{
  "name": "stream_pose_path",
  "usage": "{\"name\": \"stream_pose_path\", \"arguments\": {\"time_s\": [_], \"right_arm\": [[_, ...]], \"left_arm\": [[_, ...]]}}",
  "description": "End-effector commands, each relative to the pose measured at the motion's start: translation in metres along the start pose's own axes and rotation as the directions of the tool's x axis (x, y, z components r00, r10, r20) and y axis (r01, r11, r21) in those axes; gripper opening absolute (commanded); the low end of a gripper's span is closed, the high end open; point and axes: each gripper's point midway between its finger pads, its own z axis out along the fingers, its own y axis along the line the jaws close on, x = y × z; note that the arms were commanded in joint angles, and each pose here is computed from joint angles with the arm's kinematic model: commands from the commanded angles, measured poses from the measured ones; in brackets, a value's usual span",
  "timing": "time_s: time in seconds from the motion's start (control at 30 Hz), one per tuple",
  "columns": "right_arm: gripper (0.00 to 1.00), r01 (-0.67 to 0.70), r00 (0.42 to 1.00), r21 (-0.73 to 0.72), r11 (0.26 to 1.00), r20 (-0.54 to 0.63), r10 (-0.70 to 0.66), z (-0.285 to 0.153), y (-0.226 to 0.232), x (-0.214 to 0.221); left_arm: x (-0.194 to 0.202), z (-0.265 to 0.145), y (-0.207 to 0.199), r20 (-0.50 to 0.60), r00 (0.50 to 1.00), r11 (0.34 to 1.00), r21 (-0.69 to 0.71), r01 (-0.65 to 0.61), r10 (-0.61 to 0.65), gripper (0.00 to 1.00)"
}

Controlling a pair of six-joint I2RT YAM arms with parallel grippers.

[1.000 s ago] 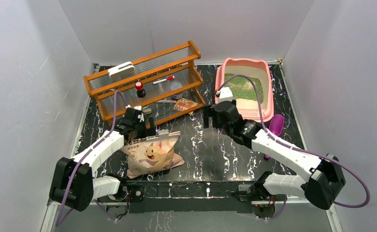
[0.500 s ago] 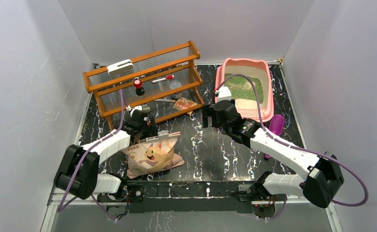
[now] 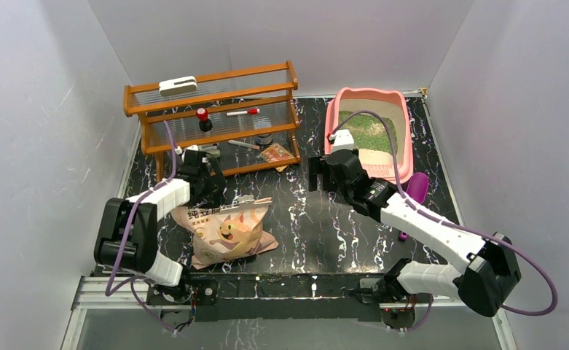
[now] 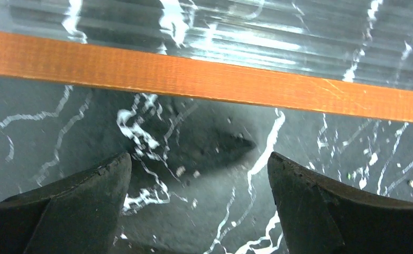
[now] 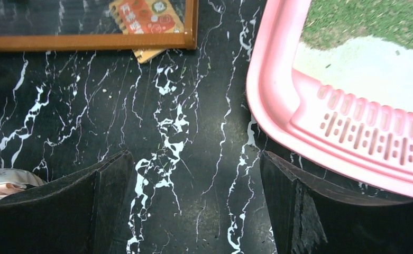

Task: Fill the litter box with clean litter
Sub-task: Move the distractor to the center of the board.

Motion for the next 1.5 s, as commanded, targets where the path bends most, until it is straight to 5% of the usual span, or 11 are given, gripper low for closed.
{"name": "stream_pose_path", "arguments": {"time_s": [0.0,0.3,0.67,0.87,1.03,1.13,1.33,1.47], "right_arm": [[0.98,-0.037,0.999,-0.073,0.997,-0.036,0.035,0.006,0.017,-0.007],[0.98,-0.075,0.974,-0.223,0.972,-0.226,0.023,0.049,0.048,0.017],[0.89,0.067,0.995,-0.113,0.991,-0.062,-0.074,0.152,0.053,0.012],[0.90,0.182,0.983,-0.077,0.980,0.015,-0.182,0.187,0.063,0.019],[0.89,0.162,0.986,0.085,0.983,0.030,-0.165,0.209,0.042,0.020],[0.90,0.158,0.977,0.067,0.985,0.132,-0.166,0.215,0.045,0.005],[0.85,0.131,0.990,0.171,0.977,0.033,-0.138,0.259,0.010,0.008],[0.83,0.114,0.993,0.117,0.987,0.025,-0.117,0.271,0.010,0.003]], "left_arm": [[-0.011,0.013,0.010,-0.042,0.998,0.999,-0.001,-0.036,0.036,0.98],[-0.015,0.034,-0.013,-0.100,0.991,0.992,0.102,-0.077,0.087,0.98],[-0.004,0.015,-0.018,-0.133,0.985,0.981,0.174,-0.089,0.113,0.98],[-0.012,0.019,-0.002,-0.090,0.992,0.993,0.085,-0.082,0.090,0.98],[-0.022,0.028,-0.008,-0.105,0.992,0.993,0.103,-0.061,0.072,0.98],[-0.029,0.041,-0.014,-0.078,0.995,0.992,0.111,-0.057,0.066,0.98],[-0.055,0.063,-0.025,-0.070,0.991,0.988,0.113,-0.106,0.114,0.98],[-0.066,0.076,-0.025,-0.070,0.989,0.987,0.109,-0.121,0.129,0.98]]}}
